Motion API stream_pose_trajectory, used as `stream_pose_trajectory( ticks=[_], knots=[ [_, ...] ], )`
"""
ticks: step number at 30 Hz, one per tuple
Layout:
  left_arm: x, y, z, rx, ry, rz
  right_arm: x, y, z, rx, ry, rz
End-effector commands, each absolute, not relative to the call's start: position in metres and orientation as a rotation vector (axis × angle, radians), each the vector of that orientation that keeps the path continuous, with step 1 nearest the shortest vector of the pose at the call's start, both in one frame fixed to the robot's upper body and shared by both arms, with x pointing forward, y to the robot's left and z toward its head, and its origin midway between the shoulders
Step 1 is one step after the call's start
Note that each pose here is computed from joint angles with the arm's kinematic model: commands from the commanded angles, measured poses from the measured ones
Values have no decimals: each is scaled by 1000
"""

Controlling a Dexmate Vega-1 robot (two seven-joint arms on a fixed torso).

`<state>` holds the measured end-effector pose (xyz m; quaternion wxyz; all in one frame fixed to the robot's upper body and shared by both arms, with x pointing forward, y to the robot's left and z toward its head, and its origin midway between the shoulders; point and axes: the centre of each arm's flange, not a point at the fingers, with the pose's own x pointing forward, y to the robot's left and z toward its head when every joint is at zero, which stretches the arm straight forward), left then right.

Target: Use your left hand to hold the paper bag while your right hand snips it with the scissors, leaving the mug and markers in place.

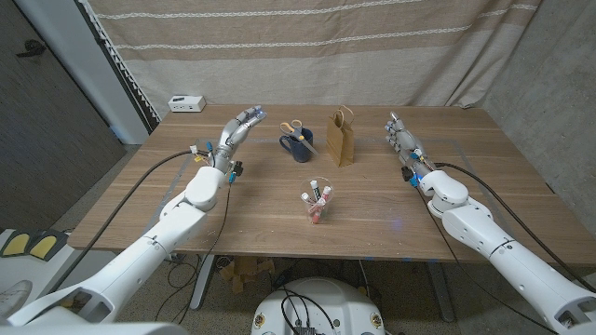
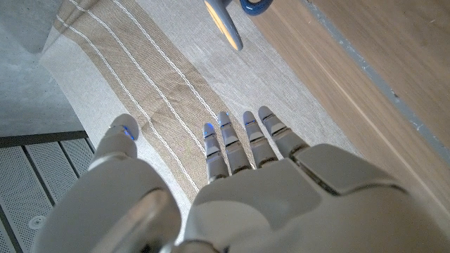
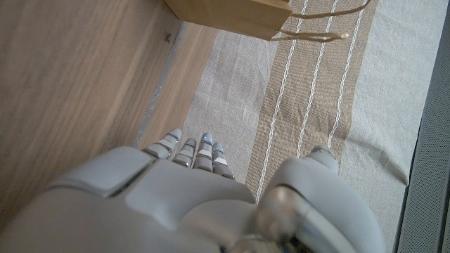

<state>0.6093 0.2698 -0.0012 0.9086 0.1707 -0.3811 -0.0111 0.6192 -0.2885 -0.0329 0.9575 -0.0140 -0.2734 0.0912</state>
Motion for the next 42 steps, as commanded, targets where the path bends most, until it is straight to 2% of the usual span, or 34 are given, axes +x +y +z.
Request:
stream_pose_trajectory(
  ticks=[1, 42],
  knots=[
    [600, 262, 6, 413, -798, -9, 617, -295, -35, -26, -543, 199],
    [585, 252, 43, 750, -848, 40, 614, -310, -20, -29, -564, 213]
  ],
)
